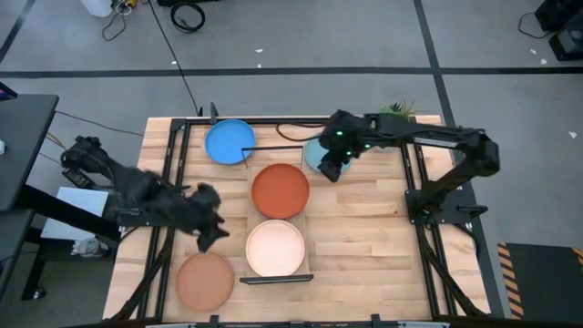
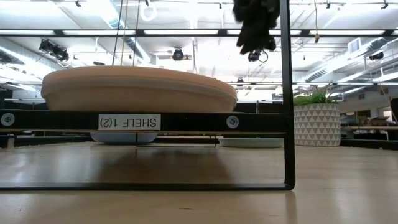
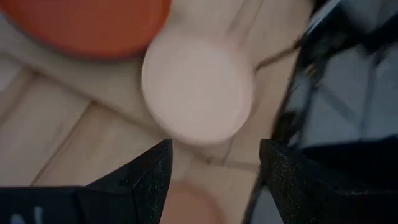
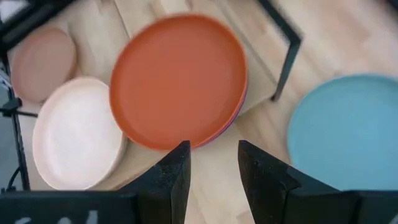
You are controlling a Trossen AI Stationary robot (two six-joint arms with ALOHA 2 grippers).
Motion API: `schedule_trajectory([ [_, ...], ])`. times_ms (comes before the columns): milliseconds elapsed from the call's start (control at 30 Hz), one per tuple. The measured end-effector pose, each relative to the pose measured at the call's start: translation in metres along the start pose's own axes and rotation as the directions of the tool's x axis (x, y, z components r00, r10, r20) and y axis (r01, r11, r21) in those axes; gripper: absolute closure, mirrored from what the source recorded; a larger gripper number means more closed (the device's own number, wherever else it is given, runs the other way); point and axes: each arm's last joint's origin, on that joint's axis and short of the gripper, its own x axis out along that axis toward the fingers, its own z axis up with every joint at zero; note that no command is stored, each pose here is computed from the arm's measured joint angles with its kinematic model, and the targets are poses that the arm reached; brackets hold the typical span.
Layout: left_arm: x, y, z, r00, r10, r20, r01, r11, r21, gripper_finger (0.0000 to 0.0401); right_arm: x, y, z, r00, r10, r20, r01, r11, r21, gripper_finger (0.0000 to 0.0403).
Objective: Place and stack plates onto a shelf
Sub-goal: Stack the brown plate on the light orange plate on the shelf
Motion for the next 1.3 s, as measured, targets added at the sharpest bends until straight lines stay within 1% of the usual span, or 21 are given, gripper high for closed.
schedule_trajectory([
  [133, 0.024, 0.002, -0.024, 0.994, 0.07, -0.082, -0.063, 0.994, 0.085, 0.0154, -0.026, 0.012, -0.006, 0.995, -0.026, 0.094, 0.029, 0.999, -0.039, 0.0264],
  [233, 0.043, 0.007, -0.039, 0.981, 0.144, -0.127, -0.122, 0.979, 0.166, 0.0154, -0.039, 0.018, -0.01, 0.988, -0.042, 0.15, 0.051, 0.997, -0.057, 0.0263],
  [300, 0.053, 0.011, -0.046, 0.972, 0.183, -0.148, -0.154, 0.969, 0.193, 0.0154, -0.045, 0.021, -0.012, 0.983, -0.043, 0.177, 0.056, 0.996, -0.065, 0.0263],
  [400, 0.069, 0.019, -0.056, 0.95, 0.222, -0.218, -0.176, 0.961, 0.211, 0.0154, -0.047, 0.026, -0.014, 0.981, -0.042, 0.192, 0.053, 0.997, -0.055, 0.0264],
  [467, 0.08, 0.025, -0.061, 0.937, 0.209, -0.279, -0.153, 0.966, 0.21, 0.0155, -0.047, 0.028, -0.014, 0.981, -0.032, 0.191, 0.043, 0.998, -0.053, 0.0264],
  [533, 0.092, 0.03, -0.066, 0.923, 0.168, -0.345, -0.103, 0.974, 0.201, 0.0159, -0.046, 0.031, -0.016, 0.983, -0.025, 0.184, 0.036, 0.998, -0.056, 0.0264],
  [600, 0.103, 0.036, -0.069, 0.916, 0.133, -0.379, -0.061, 0.979, 0.195, 0.0166, -0.045, 0.034, -0.017, 0.983, -0.022, 0.182, 0.034, 0.997, -0.063, 0.0264],
  [667, 0.11, 0.041, -0.071, 0.915, 0.131, -0.381, -0.054, 0.977, 0.207, 0.0173, -0.044, 0.037, -0.018, 0.983, -0.026, 0.179, 0.039, 0.997, -0.07, 0.0265],
  [867, 0.121, 0.056, -0.074, 0.909, 0.181, -0.375, -0.069, 0.954, 0.293, 0.0193, -0.041, 0.043, -0.02, 0.986, -0.018, 0.168, 0.032, 0.996, -0.079, 0.0265],
  [1033, 0.128, 0.066, -0.082, 0.911, 0.17, -0.375, -0.04, 0.943, 0.331, 0.0203, -0.039, 0.046, -0.022, 0.987, -0.012, 0.16, 0.026, 0.996, -0.087, 0.0265],
  [1300, 0.136, 0.073, -0.095, 0.92, 0.125, -0.37, 0.024, 0.927, 0.375, 0.0207, -0.039, 0.049, -0.023, 0.987, -0.013, 0.161, 0.028, 0.995, -0.091, 0.0265],
])
